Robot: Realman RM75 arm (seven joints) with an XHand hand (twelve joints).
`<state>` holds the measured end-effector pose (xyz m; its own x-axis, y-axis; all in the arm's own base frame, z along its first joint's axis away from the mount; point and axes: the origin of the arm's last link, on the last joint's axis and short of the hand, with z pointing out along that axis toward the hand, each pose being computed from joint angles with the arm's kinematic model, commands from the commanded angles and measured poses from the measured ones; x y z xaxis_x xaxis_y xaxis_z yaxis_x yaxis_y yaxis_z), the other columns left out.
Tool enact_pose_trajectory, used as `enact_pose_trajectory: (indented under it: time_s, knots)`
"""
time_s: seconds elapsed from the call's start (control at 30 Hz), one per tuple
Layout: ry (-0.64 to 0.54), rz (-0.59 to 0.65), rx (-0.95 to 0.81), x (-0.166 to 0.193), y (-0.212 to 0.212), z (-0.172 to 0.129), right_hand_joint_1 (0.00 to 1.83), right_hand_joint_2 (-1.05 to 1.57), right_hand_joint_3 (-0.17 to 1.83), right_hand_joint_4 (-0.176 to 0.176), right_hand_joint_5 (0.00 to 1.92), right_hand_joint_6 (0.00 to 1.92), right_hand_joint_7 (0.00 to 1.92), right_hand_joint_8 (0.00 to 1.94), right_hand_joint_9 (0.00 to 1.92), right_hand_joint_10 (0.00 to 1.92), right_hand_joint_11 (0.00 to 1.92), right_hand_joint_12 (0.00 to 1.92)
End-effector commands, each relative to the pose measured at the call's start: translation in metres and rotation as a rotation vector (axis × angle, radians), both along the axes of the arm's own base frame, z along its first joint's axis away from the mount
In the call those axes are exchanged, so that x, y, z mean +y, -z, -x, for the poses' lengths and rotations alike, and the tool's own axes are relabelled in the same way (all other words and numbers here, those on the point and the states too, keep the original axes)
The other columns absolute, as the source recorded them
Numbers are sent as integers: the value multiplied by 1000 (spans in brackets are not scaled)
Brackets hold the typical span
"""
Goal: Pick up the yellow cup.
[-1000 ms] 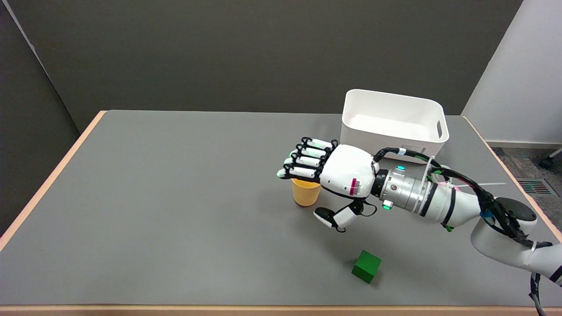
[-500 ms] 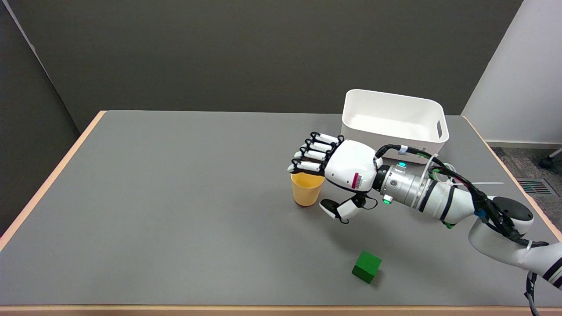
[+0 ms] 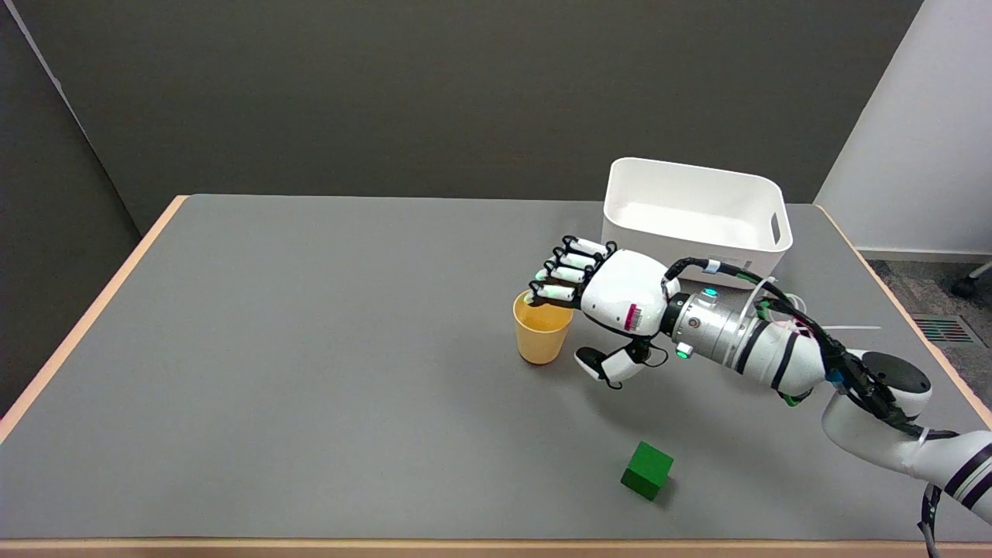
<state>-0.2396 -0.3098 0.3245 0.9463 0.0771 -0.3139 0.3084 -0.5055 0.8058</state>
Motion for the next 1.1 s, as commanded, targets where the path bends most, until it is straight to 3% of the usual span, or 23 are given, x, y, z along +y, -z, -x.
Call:
enact_pose_trajectory:
  time_s: [0.03, 0.1, 0.17, 0.23, 0.3, 0.33, 0.5, 0.87, 1.03, 1.1]
  knots:
    - [18, 51, -14, -6, -5, 12, 747, 675, 945, 116, 319, 642, 310, 323, 173, 553, -1, 963]
    - [18, 51, -14, -6, -5, 12, 757, 700, 927, 128, 353, 766, 308, 321, 173, 551, -1, 949]
    - [14, 50, -14, -7, -4, 10, 775, 710, 926, 168, 399, 979, 305, 327, 171, 553, -1, 934]
    - [12, 50, -13, -7, -4, 10, 785, 730, 926, 176, 430, 1144, 303, 330, 171, 552, -1, 893]
    - [8, 49, -13, -8, -4, 9, 770, 1150, 387, 176, 540, 1597, 280, 395, 151, 606, -1, 897]
    - [7, 48, -13, -8, -4, 8, 782, 1179, 352, 176, 572, 1643, 278, 407, 148, 611, -1, 896]
    - [1, 44, 1, -9, -3, 8, 847, 1069, 489, 176, 653, 1584, 286, 431, 151, 604, -1, 881]
    - [-11, 48, 10, -12, -5, 4, 864, 1055, 480, 176, 679, 1541, 331, 394, 186, 576, -1, 845]
    - [-81, 65, 4, -16, -10, -19, 866, 1051, 485, 176, 682, 1539, 341, 404, 190, 578, -1, 847]
    - [-146, 84, -5, -18, -16, -42, 867, 1049, 488, 176, 683, 1538, 342, 405, 190, 578, -1, 850]
